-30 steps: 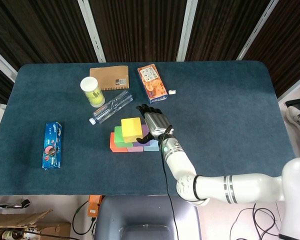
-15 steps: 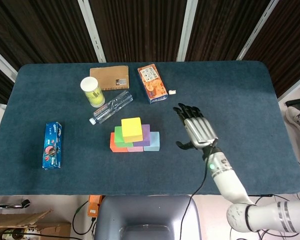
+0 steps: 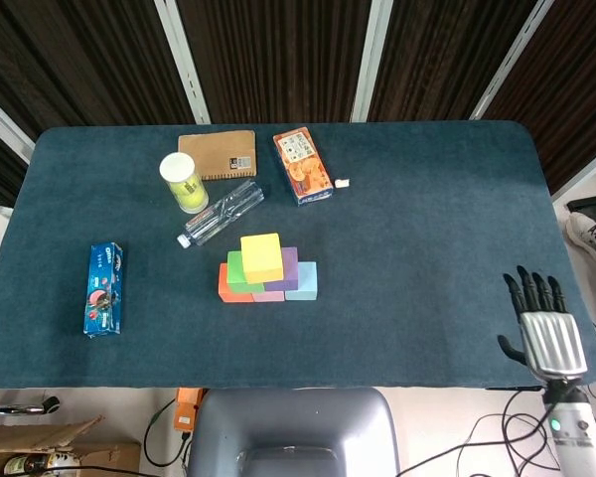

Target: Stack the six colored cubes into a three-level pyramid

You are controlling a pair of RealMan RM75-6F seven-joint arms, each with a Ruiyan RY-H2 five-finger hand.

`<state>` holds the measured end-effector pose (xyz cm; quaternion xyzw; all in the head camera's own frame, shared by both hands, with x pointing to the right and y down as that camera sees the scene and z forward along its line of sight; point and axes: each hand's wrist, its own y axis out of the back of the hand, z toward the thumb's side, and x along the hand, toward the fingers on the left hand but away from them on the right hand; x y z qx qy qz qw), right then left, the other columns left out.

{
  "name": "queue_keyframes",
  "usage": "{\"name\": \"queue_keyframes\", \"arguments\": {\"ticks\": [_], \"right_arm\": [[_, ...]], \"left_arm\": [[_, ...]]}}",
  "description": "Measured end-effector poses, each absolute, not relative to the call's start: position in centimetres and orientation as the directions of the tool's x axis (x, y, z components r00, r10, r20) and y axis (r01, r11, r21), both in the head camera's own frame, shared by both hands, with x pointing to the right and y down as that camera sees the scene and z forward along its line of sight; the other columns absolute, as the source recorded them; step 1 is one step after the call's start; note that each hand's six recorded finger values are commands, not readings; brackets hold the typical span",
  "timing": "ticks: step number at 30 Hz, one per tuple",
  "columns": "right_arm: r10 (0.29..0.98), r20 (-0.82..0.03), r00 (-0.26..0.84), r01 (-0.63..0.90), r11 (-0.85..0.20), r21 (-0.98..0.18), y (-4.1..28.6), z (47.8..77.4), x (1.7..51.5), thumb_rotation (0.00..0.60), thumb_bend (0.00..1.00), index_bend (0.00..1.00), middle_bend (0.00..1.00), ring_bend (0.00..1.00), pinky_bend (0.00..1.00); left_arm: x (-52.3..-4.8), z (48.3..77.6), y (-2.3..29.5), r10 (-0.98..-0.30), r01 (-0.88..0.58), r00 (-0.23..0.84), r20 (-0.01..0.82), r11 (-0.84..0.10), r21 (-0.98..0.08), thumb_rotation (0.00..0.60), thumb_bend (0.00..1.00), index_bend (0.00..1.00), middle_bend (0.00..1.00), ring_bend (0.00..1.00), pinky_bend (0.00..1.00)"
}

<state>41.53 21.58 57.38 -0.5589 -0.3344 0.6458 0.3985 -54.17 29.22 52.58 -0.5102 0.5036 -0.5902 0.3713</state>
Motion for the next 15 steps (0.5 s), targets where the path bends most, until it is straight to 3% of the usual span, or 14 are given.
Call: {"name": "queue_keyframes", "arguments": {"ticks": [3, 8, 15], "right_arm": [[0.897, -0.432, -0.089, -0.098, -0.44, -0.893, 23.5, 57.7, 42.8, 0.6, 0.17, 0.0, 0.0, 0.0, 0.0], [0.909, -0.405, -0.098, -0.014, -0.408, -0.913, 24.9, 57.9, 44.2, 0.6, 0.17, 0.0, 0.0, 0.0, 0.0], [0.902, -0.42, -0.103, 0.004, -0.422, -0.907, 24.9, 58.1, 44.8, 0.6, 0.17, 0.0, 0.0, 0.0, 0.0]], "left_arm": [[-54.0, 53.0, 29.9, -0.95, -0.019, -0.202, 0.239, -0.24, -0.971, 0.6, 0.05, 0.0, 0.0, 0.0, 0.04], [-53.6, 54.3, 30.9, -0.925, -0.013, -0.188, 0.329, -0.333, -0.943, 0.6, 0.05, 0.0, 0.0, 0.0, 0.04], [-52.3, 54.7, 30.9, -0.92, -0.005, -0.142, 0.366, -0.369, -0.929, 0.6, 0.05, 0.0, 0.0, 0.0, 0.04]]}}
